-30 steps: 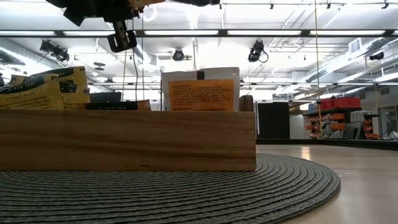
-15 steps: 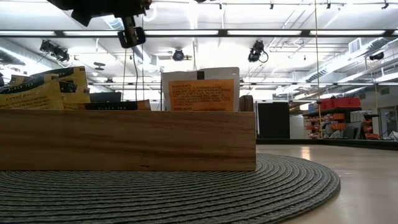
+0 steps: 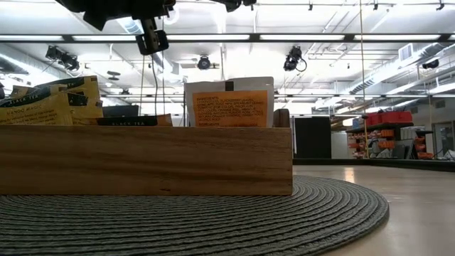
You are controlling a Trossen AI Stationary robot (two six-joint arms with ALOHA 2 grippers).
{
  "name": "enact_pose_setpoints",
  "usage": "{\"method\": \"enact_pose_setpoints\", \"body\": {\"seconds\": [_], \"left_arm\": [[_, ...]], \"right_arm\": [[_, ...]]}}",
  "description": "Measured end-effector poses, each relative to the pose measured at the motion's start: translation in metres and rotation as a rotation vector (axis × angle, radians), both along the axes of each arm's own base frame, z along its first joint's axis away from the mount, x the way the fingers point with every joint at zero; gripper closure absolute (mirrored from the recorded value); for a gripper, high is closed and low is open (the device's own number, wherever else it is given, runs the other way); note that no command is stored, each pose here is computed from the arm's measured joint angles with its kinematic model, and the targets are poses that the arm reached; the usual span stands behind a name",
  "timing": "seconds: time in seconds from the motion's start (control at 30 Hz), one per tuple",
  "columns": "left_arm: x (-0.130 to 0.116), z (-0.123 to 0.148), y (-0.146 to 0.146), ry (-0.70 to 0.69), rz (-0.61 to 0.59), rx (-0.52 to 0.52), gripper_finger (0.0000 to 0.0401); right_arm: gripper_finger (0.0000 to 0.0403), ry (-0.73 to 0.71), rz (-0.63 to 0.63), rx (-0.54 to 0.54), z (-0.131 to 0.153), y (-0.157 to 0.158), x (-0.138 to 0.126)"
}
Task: Pick & Place Tea
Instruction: Put the orange tea bag into the middle section of the wooden organizer
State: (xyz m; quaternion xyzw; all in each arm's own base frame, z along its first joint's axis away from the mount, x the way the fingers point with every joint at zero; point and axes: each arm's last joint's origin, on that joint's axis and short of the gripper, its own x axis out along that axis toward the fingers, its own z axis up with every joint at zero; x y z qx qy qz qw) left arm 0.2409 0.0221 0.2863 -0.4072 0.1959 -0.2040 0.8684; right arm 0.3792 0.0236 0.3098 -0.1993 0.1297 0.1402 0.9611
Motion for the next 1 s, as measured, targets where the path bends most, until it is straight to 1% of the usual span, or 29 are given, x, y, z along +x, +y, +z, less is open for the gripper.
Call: {"method": "enact_pose_setpoints", "body": {"seconds": [0.13, 0.27, 0.4, 0.5, 0.8, 0.9, 0.93, 0.97, 1.0], "left_arm": [[0.000, 0.000, 0.001, 0.001, 0.019, 0.005, 0.0379], [0.000, 0.000, 0.001, -0.002, 0.022, 0.014, 0.0357], [-0.001, -0.003, 0.002, 0.002, 0.019, 0.059, 0.0342], [-0.003, -0.006, 0.006, 0.029, 0.030, 0.067, 0.0336], [-0.008, -0.008, 0.022, 0.038, 0.083, 0.106, 0.0331], [-0.013, -0.007, 0.027, 0.023, 0.047, 0.125, 0.0325], [-0.016, -0.007, 0.030, 0.029, 0.038, 0.130, 0.0323], [-0.020, -0.008, 0.034, 0.060, 0.066, 0.126, 0.0321], [-0.027, -0.011, 0.039, 0.123, 0.110, 0.118, 0.0321]], "right_arm": [[0.0399, 0.016, -0.008, 0.025, -0.001, 0.000, -0.001], [0.0401, 0.043, -0.009, 0.027, -0.003, 0.000, -0.001], [0.0401, 0.066, -0.025, 0.020, -0.005, 0.000, -0.002], [0.0402, 0.085, -0.042, 0.036, -0.007, -0.001, -0.003], [0.0402, 0.132, -0.106, 0.067, -0.006, -0.002, -0.007], [0.0403, 0.143, -0.144, 0.085, -0.003, -0.003, -0.011], [0.0403, 0.159, -0.162, 0.093, -0.003, -0.003, -0.013], [0.0403, 0.160, -0.178, 0.110, -0.001, -0.002, -0.015], [0.0403, 0.174, -0.199, 0.130, 0.001, -0.002, -0.018]]}}
